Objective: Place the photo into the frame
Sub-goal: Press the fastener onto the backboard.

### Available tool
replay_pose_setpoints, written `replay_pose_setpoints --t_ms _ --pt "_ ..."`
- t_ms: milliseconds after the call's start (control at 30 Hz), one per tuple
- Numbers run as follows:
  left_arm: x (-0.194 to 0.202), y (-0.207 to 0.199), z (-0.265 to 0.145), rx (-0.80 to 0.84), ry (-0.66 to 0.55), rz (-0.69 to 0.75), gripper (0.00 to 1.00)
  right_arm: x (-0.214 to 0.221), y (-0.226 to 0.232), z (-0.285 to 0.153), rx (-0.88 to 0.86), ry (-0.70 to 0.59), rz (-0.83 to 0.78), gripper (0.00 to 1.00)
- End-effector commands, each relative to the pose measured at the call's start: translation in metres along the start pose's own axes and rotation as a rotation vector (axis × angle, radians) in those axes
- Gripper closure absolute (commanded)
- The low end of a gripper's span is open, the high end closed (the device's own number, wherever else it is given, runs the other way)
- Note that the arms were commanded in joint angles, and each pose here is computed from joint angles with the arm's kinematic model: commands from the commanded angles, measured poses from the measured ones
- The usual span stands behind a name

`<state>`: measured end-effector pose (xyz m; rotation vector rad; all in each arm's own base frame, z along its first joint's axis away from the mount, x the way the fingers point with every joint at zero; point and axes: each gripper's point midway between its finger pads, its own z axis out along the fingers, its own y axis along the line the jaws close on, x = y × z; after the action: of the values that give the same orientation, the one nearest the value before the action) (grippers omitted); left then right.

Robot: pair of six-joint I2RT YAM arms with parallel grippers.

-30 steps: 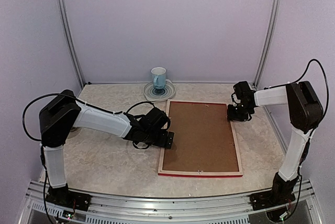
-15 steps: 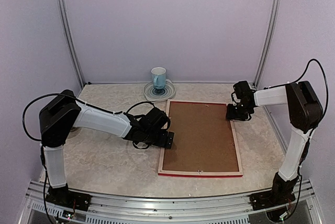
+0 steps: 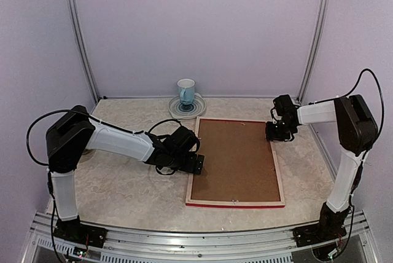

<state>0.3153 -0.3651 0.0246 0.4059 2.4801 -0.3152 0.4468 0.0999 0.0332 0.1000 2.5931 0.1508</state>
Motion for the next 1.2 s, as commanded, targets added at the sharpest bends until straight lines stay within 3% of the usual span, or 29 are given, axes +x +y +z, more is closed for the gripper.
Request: replay_pose_setpoints --t_ms 0,100,233,333,733,967,1167 --pt "0.003 -0.007 0.004 0.017 0.010 0.006 0.01 -0.001 -0.009 0.005 0.036 0.006 -0.002 0.74" --pt "0.003 -0.006 0.003 0.015 0.009 0.007 0.01 -0.003 -0.008 0.000 0.029 0.000 -0.001 0.60" --pt "-0.001 -0.006 -0.001 0.015 -0.007 0.006 0.01 -0.013 -0.007 -0.010 0.032 -0.022 0.005 0.33" --pt "-0.004 -0.007 -0.005 0.020 -0.019 0.001 0.01 -0.019 -0.008 -0.013 0.040 -0.028 0.005 0.24" --pt "0.000 -0.015 -0.022 0.014 -0.021 0.039 0.01 -0.055 -0.002 -0.009 0.029 -0.054 0.035 0.22" --pt "0.004 -0.017 -0.044 -0.003 -0.026 0.069 0.01 -0.094 0.009 -0.016 0.034 -0.113 -0.084 0.09" --pt "0.017 -0.030 -0.076 0.001 -0.007 0.160 0.01 -0.109 0.012 0.009 0.056 -0.081 -0.170 0.08"
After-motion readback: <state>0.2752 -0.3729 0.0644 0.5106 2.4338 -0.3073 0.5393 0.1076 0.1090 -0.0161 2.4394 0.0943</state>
